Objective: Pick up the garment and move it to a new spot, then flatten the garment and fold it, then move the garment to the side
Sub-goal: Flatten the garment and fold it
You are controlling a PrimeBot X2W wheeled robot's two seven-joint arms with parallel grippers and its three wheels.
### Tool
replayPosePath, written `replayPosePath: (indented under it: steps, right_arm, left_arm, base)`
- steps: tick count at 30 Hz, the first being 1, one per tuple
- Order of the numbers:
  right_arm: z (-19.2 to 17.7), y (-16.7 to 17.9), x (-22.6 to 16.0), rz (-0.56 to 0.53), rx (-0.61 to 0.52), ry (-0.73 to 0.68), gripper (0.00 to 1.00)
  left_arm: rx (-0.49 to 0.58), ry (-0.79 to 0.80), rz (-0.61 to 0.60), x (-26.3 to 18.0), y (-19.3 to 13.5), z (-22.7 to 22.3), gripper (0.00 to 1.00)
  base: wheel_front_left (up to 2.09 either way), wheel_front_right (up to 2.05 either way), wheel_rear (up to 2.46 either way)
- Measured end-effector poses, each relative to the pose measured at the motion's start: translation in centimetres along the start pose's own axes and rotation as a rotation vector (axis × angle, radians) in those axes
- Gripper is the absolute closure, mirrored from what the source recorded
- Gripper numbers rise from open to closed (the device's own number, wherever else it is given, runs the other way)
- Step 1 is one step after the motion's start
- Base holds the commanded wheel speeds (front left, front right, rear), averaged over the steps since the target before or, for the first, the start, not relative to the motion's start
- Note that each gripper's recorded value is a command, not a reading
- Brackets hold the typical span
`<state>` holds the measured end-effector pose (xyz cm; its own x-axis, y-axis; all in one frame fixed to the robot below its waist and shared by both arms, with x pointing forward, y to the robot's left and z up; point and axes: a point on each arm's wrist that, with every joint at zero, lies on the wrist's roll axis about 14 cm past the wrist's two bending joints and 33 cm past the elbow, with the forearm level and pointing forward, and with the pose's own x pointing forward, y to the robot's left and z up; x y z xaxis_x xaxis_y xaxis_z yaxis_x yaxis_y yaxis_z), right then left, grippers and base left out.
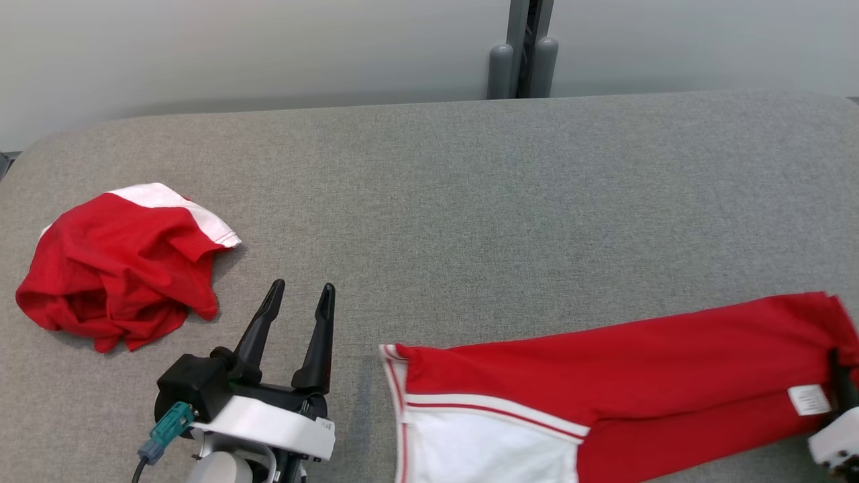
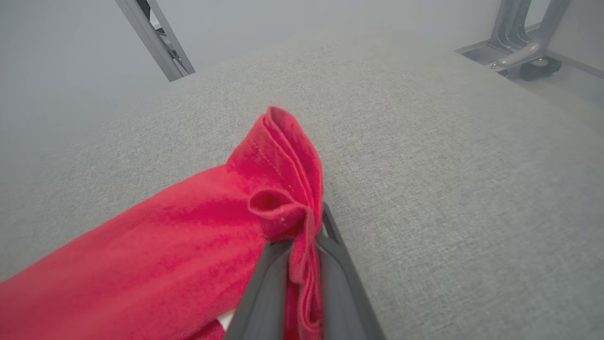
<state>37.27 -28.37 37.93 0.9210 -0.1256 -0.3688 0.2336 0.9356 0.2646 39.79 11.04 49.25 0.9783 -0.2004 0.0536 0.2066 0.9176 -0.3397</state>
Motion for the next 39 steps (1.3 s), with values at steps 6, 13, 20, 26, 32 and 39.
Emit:
replayPosePath:
  steps: [6, 13, 20, 26, 32, 39]
  right_arm:
    - [3.8, -4.0, 0.8, -0.083, -0.073, -0.057, 1.0]
    - [6.5, -5.1, 1.4, -0.102, -0.138, -0.091, 1.0]
    - [5.3, -2.4, 0.7, -0.006, -0.175, -0.063, 1.0]
    - [4.1, 2.3, -0.5, 0.151, -0.147, -0.016, 1.0]
    - [4.0, 6.7, -2.4, 0.305, -0.071, 0.022, 1.0]
    - [3.3, 12.7, -4.4, 0.474, 0.125, 0.078, 1.0]
  left_arm:
    - [0.001, -0.003, 0.009, 0.0, 0.3, 0.1, 0.0]
    - [0.0, -0.012, 0.017, -0.1, 0.5, 0.4, 0.0]
    - [-0.013, -0.024, 0.009, -0.3, 0.0, 0.8, 0.0]
    - [-0.02, -0.031, -0.014, -0.4, -1.0, 1.1, 0.0]
    - [-0.028, -0.042, -0.039, -0.1, -2.0, 1.5, 0.0]
    - [-0.034, -0.045, -0.036, -0.1, -2.0, 1.6, 0.0]
  base:
    - [0.0, 0.0, 0.0]
    - [0.0, 0.0, 0.0]
    - [0.0, 0.0, 0.0]
    - [0.0, 0.0, 0.0]
    - [0.0, 0.0, 0.0]
    - [0.0, 0.0, 0.0]
